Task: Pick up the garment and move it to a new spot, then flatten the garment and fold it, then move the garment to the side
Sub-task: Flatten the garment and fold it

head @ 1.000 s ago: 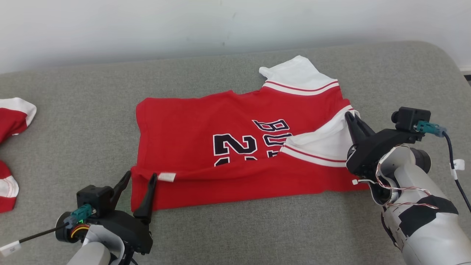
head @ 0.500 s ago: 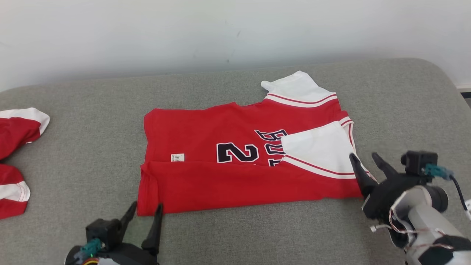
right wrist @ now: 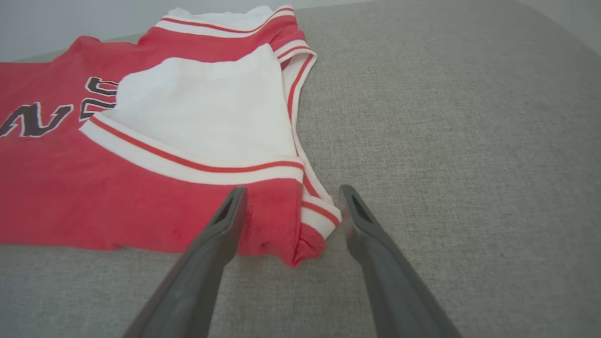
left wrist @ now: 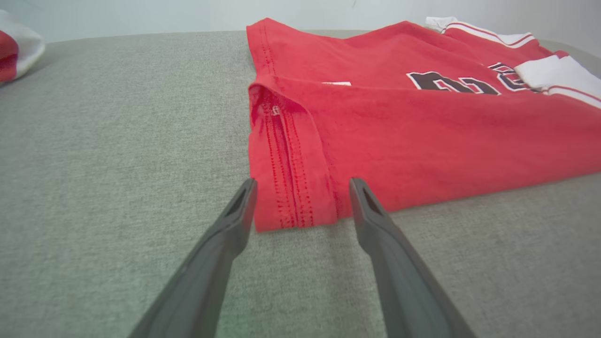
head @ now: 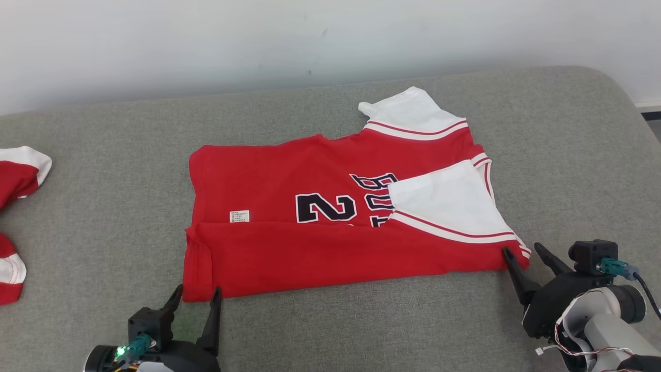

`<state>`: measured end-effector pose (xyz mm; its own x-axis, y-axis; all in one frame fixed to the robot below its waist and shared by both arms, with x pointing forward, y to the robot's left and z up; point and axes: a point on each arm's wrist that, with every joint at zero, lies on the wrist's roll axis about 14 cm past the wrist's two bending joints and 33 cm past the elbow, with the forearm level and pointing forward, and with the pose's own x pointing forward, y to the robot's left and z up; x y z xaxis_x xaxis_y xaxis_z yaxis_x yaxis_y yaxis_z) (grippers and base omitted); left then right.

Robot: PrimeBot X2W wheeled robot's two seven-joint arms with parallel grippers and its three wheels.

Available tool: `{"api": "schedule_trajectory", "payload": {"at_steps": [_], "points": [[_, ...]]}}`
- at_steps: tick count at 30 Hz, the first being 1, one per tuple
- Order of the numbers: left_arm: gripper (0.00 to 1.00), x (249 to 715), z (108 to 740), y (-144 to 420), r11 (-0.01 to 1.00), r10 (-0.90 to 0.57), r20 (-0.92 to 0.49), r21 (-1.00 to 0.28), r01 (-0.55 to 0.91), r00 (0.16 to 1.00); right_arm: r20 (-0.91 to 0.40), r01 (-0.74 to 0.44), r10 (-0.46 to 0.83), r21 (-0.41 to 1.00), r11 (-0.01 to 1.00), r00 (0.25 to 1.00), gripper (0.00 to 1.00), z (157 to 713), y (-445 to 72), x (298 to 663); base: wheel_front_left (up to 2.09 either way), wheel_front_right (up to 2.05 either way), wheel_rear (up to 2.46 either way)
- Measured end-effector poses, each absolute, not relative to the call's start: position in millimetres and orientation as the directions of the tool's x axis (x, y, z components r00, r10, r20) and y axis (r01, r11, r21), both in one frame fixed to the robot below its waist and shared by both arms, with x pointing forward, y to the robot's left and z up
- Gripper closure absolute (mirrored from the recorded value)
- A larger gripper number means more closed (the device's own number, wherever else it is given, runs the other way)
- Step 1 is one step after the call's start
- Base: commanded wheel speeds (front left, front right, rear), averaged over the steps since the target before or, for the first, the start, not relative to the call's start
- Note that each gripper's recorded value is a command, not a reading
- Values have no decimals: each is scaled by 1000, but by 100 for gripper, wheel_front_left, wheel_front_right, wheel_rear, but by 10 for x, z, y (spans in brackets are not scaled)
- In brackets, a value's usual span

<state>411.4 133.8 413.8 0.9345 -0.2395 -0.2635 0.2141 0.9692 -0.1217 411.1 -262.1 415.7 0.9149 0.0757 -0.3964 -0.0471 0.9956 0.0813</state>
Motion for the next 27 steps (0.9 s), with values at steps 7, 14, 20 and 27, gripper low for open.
{"api": "schedule_trajectory", "payload": {"at_steps": [7, 14, 20, 27], "points": [[0, 4205, 3985, 1467, 983, -184, -312, -37, 182, 932, -451, -18, 56, 88, 996, 891, 0, 3946, -2618, 4067, 0, 0, 0], [100, 4215, 3816, 1420, 980, -192, -370, -117, 159, 909, -462, 2, 45, 101, 995, 886, 100, 3890, -2597, 4101, 0, 0, 0], [100, 4203, 3900, 1367, 974, -212, -343, -149, 170, 915, -406, 28, 30, 135, 990, 913, 100, 3993, -2601, 4110, 0, 0, 0], [100, 3892, 3954, 1428, 972, -197, -328, -186, 141, 924, -385, 37, 38, 187, 982, 922, 100, 4025, -2596, 3785, 0, 0, 0]]}}
